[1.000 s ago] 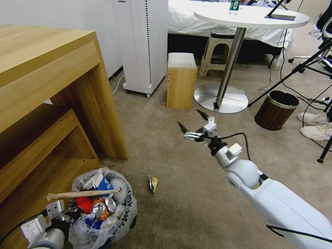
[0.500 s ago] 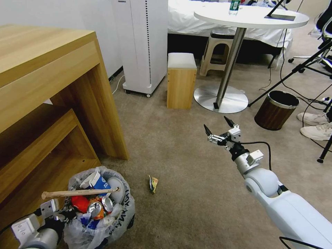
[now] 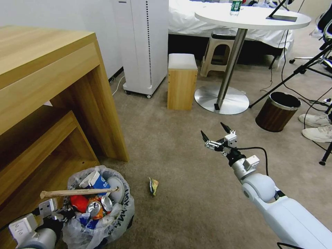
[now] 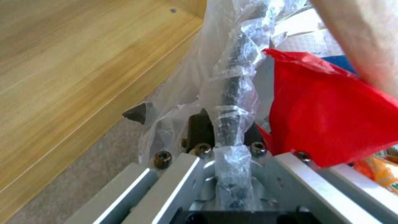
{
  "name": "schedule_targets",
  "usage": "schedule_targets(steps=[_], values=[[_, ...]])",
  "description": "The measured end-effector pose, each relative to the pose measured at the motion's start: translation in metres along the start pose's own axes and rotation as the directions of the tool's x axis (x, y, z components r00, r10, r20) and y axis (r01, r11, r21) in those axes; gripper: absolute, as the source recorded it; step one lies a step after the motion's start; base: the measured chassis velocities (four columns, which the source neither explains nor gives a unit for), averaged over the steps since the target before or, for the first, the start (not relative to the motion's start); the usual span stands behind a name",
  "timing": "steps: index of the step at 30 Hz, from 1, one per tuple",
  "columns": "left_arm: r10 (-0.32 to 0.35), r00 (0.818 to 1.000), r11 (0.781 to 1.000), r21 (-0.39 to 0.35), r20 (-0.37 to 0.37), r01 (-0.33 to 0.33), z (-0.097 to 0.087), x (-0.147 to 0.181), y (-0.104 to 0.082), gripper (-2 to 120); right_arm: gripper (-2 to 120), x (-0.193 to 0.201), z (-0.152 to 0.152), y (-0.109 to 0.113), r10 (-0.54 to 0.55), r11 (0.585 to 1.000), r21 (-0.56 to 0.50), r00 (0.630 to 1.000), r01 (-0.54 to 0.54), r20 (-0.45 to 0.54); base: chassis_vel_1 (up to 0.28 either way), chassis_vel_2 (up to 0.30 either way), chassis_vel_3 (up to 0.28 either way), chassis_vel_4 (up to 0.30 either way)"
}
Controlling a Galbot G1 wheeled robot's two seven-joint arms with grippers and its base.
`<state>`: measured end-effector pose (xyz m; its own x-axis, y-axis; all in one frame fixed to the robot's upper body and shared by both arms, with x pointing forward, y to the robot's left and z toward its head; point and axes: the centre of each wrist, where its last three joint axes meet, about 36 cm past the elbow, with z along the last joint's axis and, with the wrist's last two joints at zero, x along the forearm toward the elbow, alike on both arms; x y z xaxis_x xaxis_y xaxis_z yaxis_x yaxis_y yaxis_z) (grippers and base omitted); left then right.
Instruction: Pick up the trash bin and place the garbage on the floor into it.
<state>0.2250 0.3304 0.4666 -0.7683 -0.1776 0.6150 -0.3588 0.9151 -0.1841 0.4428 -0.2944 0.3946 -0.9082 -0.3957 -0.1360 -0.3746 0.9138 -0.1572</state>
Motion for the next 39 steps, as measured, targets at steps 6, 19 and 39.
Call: schedule_targets(steps=[6,19,39], values=[[0.001,1.0,1.0,0.004,-0.003,-0.001,0.002,-0.002,-0.002,0,100,-0.004,0.002,0.009,-0.006,0.999,-0.037,1.0,0.005,-0.025,-0.039,0.037,0.035,-0.039],[-0.004,1.0,1.0,0.014,-0.001,0.004,0.003,-0.004,-0.001,0,100,-0.017,0.006,0.032,0.021,0.99,-0.134,0.991,-0.039,-0.131,0.0,0.0,0.0,0.0],[-0.027,0.999,0.999,0.027,-0.018,0.028,0.018,-0.011,-0.006,0,100,-0.077,-0.006,0.122,-0.118,0.915,-0.346,0.683,-0.207,-0.721,0.0,0.0,0.0,0.0]])
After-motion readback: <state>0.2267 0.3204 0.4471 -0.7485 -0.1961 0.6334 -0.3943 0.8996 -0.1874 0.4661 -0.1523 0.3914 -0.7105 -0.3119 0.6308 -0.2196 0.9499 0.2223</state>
